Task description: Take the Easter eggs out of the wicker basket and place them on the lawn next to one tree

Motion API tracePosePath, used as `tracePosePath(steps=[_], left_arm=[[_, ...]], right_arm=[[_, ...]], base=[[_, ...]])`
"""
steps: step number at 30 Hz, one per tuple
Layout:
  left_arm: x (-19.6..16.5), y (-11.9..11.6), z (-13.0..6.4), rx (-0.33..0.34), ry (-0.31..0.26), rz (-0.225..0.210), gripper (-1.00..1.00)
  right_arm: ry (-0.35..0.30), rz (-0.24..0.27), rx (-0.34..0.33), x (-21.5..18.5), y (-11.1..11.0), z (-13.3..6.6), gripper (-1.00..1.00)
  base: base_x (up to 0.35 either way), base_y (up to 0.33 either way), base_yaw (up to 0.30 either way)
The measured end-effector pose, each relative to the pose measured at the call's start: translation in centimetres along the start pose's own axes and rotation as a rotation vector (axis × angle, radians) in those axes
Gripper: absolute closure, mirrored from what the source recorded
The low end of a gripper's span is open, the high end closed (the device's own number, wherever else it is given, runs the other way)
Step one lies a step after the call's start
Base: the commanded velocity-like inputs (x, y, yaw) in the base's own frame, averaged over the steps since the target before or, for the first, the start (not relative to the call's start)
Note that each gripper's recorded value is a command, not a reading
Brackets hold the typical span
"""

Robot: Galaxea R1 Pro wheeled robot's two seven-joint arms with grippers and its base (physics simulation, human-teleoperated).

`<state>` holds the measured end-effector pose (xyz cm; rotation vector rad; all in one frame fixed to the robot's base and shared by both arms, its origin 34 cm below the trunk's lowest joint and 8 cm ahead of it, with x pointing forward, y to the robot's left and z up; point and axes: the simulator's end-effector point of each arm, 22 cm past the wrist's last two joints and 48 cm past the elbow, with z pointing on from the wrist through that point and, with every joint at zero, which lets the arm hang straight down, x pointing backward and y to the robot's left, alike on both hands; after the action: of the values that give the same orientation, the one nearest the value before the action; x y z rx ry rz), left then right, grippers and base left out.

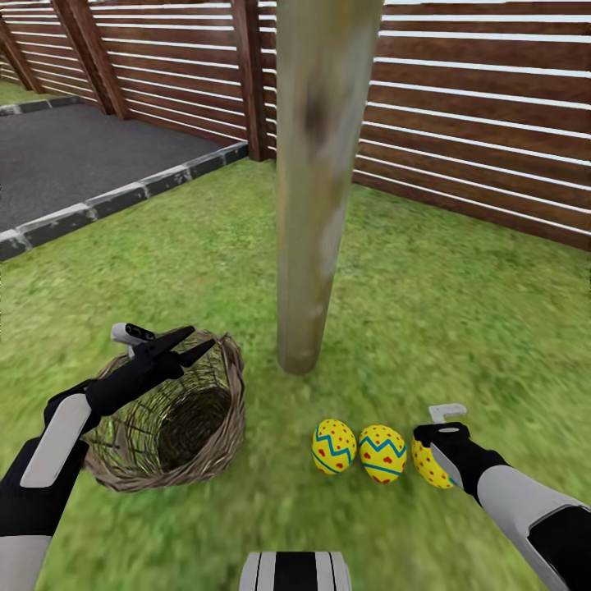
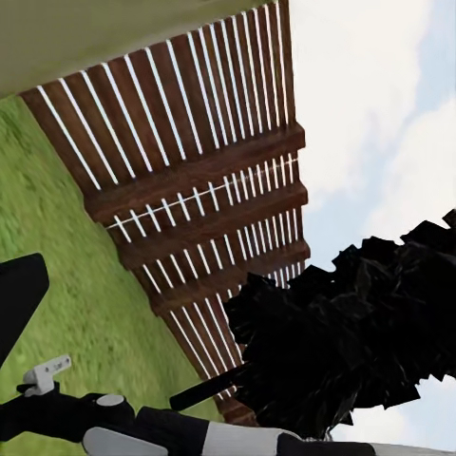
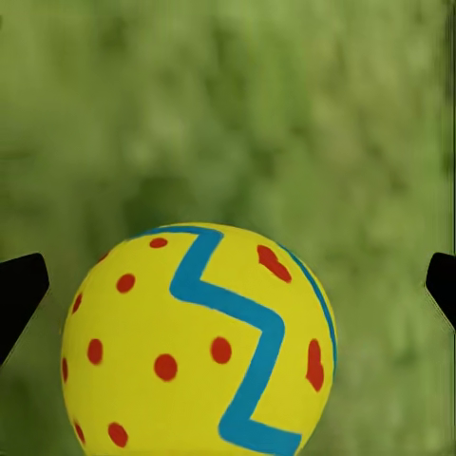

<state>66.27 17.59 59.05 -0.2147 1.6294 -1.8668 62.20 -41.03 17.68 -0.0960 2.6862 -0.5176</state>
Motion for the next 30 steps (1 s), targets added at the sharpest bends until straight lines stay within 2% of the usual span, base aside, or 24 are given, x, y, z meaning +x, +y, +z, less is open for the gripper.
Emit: tracePosePath(steps=[30], left_arm=[[-0.8, -7.1, 0.8, 0.057, 0.008, 0.101, -1.0]], right_arm=[[-0.116, 0.045, 0.003, -5.9, -2.3, -4.7, -1.0]], base=[[0.0, 0.0, 0.0]])
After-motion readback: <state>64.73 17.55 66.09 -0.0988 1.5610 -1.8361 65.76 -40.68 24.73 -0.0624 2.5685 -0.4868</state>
